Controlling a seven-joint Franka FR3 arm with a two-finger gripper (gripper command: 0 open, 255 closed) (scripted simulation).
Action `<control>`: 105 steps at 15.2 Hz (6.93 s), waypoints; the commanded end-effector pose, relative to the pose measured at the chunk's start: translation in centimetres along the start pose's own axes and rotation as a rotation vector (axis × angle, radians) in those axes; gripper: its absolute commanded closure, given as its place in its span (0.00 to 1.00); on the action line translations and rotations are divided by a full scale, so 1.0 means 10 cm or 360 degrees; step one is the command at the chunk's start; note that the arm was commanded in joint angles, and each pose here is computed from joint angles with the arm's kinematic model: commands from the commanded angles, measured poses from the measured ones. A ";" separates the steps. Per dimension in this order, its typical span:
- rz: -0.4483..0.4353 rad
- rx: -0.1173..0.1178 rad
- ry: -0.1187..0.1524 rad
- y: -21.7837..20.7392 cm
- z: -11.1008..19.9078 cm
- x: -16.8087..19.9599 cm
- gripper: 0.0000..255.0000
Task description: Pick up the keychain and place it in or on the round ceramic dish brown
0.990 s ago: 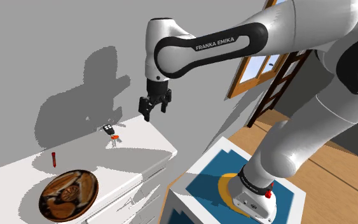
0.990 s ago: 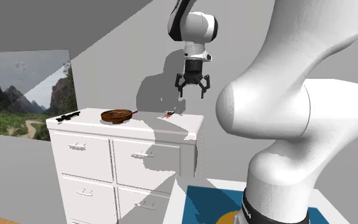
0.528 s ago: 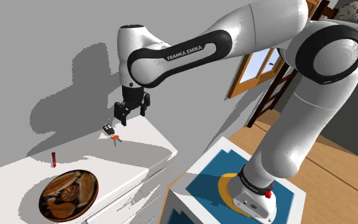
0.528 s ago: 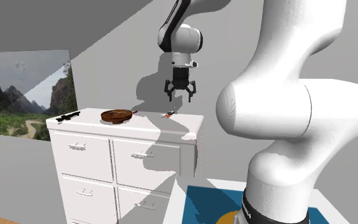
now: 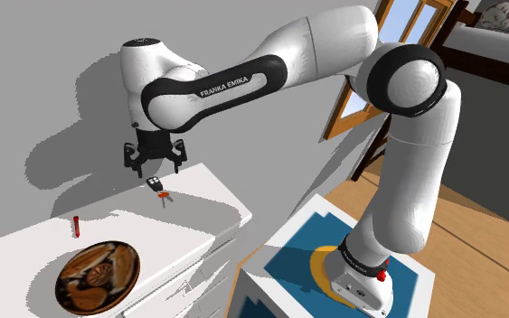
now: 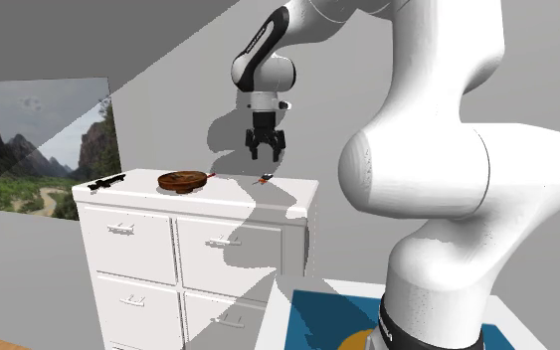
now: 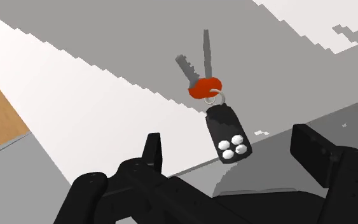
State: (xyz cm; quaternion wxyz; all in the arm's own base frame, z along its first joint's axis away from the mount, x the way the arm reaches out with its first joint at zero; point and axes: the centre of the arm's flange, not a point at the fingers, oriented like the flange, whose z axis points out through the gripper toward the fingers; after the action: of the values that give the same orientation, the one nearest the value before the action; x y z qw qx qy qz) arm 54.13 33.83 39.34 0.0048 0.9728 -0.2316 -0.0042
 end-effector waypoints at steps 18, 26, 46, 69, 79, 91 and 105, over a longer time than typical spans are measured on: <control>-0.0223 0.0034 0.0058 -0.05 0.63 -0.03 0.00; -0.0223 0.0036 0.0057 0.02 0.58 0.00 1.00; -0.0223 0.0034 0.0058 -0.04 -0.22 -0.03 1.00; -0.0223 0.0034 0.0058 -0.98 -0.62 -1.92 1.00; -0.0223 0.0034 0.0058 -1.21 -0.31 -2.37 1.00; -0.0223 0.0034 0.0058 -1.22 0.13 -2.37 1.00; -0.0223 0.0034 0.0058 -1.21 -0.37 -2.38 0.00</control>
State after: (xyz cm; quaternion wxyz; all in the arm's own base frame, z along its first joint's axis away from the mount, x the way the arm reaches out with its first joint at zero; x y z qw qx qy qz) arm 38.20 55.53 41.86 -0.0023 0.9865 -0.1629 0.0160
